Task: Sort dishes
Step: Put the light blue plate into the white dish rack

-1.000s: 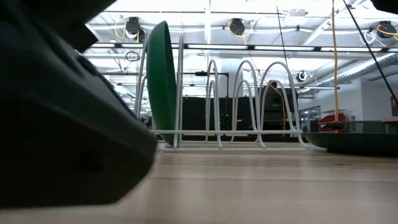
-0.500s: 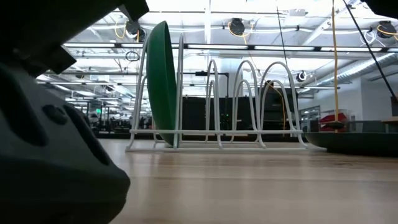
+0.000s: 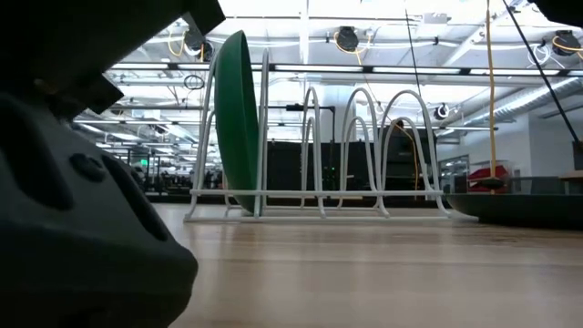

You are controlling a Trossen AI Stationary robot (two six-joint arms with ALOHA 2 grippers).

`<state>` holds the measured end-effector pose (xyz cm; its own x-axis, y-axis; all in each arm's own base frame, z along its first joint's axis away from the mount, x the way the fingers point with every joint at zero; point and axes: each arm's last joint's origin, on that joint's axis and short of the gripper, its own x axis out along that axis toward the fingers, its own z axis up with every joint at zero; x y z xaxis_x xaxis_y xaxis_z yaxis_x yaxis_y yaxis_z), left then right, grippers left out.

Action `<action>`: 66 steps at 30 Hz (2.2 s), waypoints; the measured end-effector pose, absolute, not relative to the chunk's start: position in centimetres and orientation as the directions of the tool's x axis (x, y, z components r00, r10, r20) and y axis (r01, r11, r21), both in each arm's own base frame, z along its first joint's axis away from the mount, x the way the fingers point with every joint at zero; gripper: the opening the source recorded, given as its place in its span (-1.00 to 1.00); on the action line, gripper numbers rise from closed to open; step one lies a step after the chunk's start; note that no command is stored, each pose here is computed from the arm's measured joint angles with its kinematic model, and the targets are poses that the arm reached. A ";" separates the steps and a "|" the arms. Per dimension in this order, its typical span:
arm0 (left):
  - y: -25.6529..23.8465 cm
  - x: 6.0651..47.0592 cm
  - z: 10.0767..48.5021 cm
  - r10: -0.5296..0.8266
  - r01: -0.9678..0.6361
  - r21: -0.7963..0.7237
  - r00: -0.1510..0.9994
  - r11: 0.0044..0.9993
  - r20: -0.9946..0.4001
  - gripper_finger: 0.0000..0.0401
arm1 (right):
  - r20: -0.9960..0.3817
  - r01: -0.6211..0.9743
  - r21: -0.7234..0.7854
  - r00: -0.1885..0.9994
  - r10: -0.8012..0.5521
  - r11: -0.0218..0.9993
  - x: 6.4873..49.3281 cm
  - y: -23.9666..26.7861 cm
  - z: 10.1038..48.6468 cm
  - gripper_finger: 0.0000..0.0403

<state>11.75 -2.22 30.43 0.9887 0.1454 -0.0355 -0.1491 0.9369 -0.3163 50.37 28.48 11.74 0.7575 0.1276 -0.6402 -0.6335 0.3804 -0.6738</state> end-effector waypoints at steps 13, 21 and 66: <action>-2.3 11.7 31.6 0.110 -0.076 -0.354 0.991 0.932 0.076 -0.33 | -0.584 -0.549 -0.709 0.809 0.068 0.443 49.2 28.7 17.4 -0.99; -2.4 11.1 34.4 0.026 0.115 -0.361 0.931 0.925 0.365 -0.33 | -0.516 -0.454 -0.660 0.853 0.077 0.598 47.5 27.6 25.0 -1.00; -2.9 9.3 37.3 -0.260 0.452 -0.130 0.699 0.882 0.666 -0.33 | -0.126 0.440 -0.166 0.878 -0.462 0.882 29.6 14.1 52.3 -1.00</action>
<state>9.25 -2.91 37.27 0.6990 -0.2602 0.6662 0.4523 0.8823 -0.1300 29.64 14.14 52.25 0.8781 -0.4617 -0.1258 0.4401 0.8824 -0.1665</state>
